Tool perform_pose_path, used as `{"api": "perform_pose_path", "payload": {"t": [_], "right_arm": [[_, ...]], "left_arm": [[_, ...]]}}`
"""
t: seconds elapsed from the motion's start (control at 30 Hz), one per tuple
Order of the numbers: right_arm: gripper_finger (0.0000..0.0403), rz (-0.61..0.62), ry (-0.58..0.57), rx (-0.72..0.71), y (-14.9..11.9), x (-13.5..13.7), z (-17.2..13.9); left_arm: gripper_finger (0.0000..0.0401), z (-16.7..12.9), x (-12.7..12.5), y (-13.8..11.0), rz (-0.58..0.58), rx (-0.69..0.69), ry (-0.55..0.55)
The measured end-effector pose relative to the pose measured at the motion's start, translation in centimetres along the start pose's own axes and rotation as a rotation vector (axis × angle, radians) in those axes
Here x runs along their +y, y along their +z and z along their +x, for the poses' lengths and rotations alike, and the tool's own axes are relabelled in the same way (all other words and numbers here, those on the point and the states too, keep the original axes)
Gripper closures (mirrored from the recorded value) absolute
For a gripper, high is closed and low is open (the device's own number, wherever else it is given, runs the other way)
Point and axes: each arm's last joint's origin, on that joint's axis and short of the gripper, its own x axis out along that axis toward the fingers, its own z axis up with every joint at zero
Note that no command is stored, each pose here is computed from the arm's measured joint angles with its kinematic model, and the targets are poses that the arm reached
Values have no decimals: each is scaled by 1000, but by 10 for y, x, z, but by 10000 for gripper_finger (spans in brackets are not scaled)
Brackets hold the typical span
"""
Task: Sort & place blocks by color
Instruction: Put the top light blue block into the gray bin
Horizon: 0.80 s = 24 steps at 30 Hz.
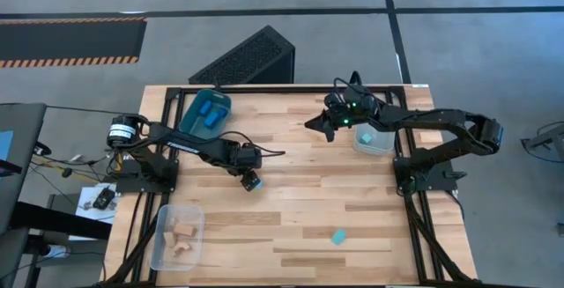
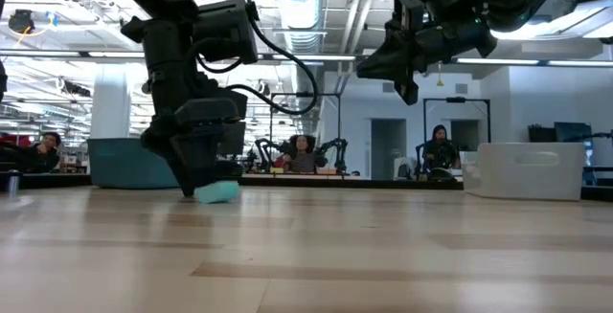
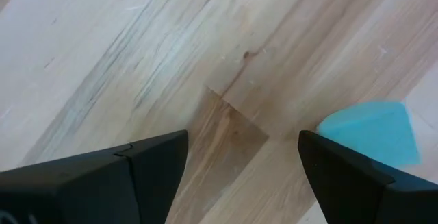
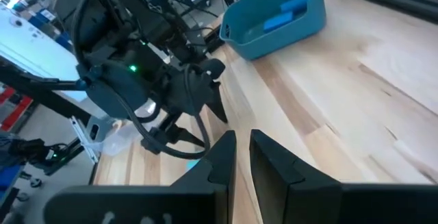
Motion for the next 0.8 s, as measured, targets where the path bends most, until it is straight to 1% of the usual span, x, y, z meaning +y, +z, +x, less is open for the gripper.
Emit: {"api": "perform_pose_path", "payload": {"t": [0.23,0.33,0.37,0.47,0.53,0.63,0.8], "right_arm": [[336,9,9,-2,1,1,0],[336,19,14,2,0,2,1],[336,21,17,4,-1,3,1],[336,17,30,12,-2,6,2],[336,19,43,18,-3,8,3],[336,15,85,24,-2,14,1],[336,14,119,-24,6,24,-11]], "left_arm": [[126,-1,0,0,-30,12,-20],[126,-4,-2,-1,-1,6,-40],[126,-5,-2,-1,24,4,-49],[131,-11,-3,-2,161,3,-84],[138,-17,-3,-2,254,-3,-115],[154,-26,-3,-3,358,-7,-168],[177,-36,-7,2,528,-93,-238]]}}
